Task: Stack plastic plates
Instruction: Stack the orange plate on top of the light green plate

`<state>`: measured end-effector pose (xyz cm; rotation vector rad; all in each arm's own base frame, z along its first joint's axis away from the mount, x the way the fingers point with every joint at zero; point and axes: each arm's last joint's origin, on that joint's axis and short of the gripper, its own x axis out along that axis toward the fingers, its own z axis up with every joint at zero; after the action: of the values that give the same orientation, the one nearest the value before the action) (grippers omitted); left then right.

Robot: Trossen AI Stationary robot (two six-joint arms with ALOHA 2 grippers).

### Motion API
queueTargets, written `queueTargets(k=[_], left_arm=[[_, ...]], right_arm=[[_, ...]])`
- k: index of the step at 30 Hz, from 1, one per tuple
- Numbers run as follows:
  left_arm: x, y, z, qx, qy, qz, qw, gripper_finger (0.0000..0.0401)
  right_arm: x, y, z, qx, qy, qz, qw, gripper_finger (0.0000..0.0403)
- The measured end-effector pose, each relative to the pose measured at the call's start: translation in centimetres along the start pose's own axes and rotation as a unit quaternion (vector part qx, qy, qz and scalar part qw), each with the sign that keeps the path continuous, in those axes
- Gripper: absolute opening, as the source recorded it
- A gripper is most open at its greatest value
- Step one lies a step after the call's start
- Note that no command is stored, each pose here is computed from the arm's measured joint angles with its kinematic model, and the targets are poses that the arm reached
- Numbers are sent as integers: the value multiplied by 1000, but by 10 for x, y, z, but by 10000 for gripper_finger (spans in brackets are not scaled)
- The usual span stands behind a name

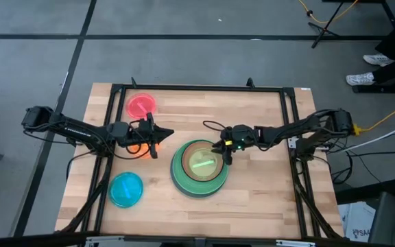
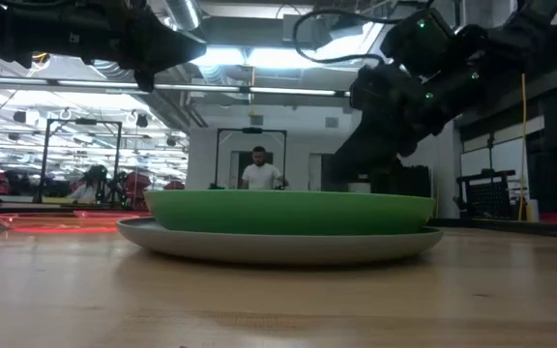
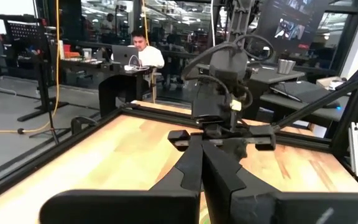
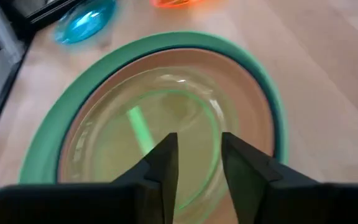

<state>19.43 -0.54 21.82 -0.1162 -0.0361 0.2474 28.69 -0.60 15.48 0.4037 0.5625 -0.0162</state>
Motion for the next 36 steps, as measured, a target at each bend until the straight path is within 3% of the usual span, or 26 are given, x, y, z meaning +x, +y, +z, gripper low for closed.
queueTargets(k=[7,15,18,23,29,36], left_arm=[[-1,-4,-1,12,2,-8,1000,0],[10,-31,3,109,24,-43,993,0],[24,-46,5,143,70,-49,986,0],[37,-65,7,180,202,-1,963,0],[30,-83,15,124,322,14,939,0],[26,-86,11,26,360,2,932,26]], right_arm=[[-29,18,17,-76,2,38,996,124],[-52,60,3,-202,14,42,978,124],[-54,79,-6,-245,12,57,968,124],[-61,110,-20,-307,-5,100,947,124],[-68,129,-34,-337,-14,91,937,124],[-78,150,-53,-323,-55,137,935,124]])
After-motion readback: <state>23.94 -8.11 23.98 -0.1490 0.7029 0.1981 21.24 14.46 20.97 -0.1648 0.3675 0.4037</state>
